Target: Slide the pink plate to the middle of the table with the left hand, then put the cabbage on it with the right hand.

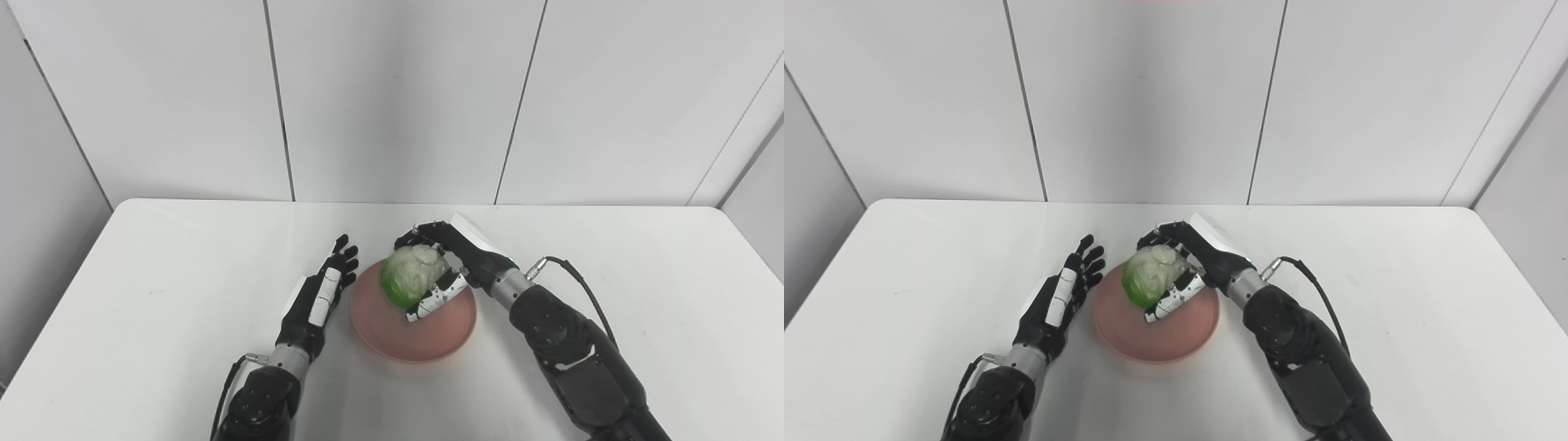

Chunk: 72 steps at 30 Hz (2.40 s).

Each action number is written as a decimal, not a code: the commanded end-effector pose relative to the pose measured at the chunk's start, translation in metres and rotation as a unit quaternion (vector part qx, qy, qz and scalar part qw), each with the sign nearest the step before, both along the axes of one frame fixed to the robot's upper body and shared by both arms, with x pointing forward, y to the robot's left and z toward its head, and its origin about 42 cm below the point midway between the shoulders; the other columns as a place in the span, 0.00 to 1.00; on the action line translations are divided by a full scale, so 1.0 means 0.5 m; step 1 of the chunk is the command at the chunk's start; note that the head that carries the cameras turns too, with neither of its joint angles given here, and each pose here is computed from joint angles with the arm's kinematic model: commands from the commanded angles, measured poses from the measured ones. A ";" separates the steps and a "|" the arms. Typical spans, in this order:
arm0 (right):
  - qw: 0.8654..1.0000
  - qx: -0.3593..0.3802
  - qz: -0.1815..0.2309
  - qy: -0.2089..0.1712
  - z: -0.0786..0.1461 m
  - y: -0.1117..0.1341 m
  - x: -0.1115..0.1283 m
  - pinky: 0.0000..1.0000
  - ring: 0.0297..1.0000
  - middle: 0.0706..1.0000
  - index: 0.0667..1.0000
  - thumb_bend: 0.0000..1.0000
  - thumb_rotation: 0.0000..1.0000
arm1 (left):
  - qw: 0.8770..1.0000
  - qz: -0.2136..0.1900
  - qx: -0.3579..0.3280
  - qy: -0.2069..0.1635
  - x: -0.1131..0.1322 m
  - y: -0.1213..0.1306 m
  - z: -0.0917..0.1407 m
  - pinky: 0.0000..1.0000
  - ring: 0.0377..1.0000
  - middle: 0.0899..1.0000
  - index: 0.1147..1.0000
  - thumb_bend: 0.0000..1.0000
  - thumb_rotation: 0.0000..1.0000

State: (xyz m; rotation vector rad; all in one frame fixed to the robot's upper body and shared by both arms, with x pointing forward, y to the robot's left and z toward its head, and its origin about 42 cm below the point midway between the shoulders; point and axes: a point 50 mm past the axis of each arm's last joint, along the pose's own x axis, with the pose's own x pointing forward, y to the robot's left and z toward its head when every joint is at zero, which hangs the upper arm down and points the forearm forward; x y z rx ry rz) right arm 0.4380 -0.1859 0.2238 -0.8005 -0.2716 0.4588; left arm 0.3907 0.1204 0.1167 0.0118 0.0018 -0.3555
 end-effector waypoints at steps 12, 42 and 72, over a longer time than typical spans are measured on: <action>0.999 -0.031 0.015 -0.039 0.026 0.004 0.006 0.43 0.40 0.45 0.47 0.52 0.00 | 0.997 -0.030 0.013 0.066 -0.016 -0.048 -0.038 0.93 0.95 0.96 0.97 0.81 1.00; 0.991 -0.113 0.066 -0.035 -0.001 0.032 -0.011 0.52 0.62 0.68 0.64 0.77 0.03 | 0.998 -0.029 0.031 0.047 -0.015 -0.051 -0.037 0.89 0.95 0.96 0.95 0.82 1.00; 0.975 -0.209 0.062 -0.029 0.071 0.002 -0.042 0.92 0.99 1.00 1.00 1.00 0.48 | 0.997 -0.032 0.029 0.057 -0.017 -0.035 -0.039 0.92 0.94 0.96 0.96 0.82 1.00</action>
